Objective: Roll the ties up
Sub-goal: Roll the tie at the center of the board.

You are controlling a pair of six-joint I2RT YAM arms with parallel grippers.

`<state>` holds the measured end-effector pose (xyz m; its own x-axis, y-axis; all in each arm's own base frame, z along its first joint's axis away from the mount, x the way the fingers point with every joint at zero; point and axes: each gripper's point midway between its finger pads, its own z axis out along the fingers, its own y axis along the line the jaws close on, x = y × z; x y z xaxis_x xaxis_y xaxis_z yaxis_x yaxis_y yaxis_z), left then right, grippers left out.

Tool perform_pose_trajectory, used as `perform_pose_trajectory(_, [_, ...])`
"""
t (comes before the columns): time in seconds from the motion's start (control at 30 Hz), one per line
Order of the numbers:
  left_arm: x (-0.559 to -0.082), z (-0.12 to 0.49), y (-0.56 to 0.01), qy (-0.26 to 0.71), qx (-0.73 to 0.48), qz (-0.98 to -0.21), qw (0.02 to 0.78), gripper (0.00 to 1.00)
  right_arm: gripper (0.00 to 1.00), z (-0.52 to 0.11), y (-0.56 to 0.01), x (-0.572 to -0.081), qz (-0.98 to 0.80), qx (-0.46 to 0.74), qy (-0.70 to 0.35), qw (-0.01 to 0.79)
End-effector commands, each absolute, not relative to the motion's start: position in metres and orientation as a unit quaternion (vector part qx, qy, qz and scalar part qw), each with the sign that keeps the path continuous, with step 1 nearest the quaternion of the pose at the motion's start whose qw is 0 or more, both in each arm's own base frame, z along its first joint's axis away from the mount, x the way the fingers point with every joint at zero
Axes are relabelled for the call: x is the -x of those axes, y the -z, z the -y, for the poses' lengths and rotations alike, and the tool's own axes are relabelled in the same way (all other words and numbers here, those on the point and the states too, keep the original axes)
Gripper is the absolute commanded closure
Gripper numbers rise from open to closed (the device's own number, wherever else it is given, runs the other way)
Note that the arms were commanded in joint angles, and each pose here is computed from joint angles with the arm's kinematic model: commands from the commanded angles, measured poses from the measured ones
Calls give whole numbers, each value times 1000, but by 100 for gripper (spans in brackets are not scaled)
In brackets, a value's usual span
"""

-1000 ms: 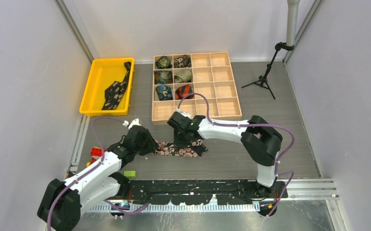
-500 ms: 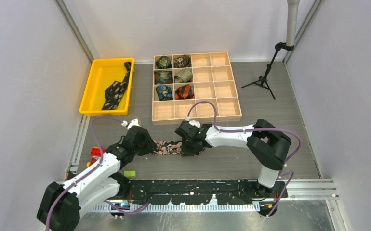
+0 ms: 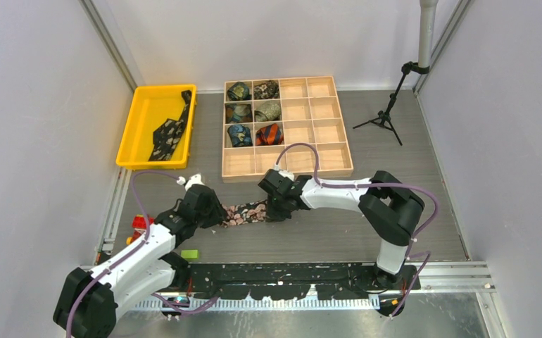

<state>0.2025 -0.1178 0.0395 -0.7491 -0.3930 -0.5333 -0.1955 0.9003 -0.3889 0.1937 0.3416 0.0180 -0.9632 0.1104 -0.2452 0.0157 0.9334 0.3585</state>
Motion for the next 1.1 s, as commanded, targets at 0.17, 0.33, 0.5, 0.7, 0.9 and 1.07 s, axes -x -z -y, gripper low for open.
perform_pose_trajectory(0.17, [-216, 105, -53, 109, 151, -921, 342, 75, 83, -330, -54, -186, -974, 13, -175, 144])
perform_pose_trajectory(0.33, [-220, 100, -55, 81, 147, -921, 351, 75, 83, -335, -66, -195, -969, 0, -185, 166])
perform_pose_trajectory(0.5, [-223, 104, -56, 63, 134, -922, 358, 75, 83, -361, -84, -207, -955, 1, -232, 187])
perform_pose_trajectory(0.7, [-227, 102, -60, 46, 129, -918, 371, 76, 84, -383, -91, -228, -948, 0, -244, 207])
perform_pose_trajectory(0.9, [-231, 101, -61, 15, 111, -919, 377, 76, 85, -376, -87, -231, -948, -18, -233, 214])
perform_pose_trajectory(1.07, [-233, 102, -58, -16, 92, -920, 380, 76, 85, -345, -94, -234, -948, -45, -217, 230])
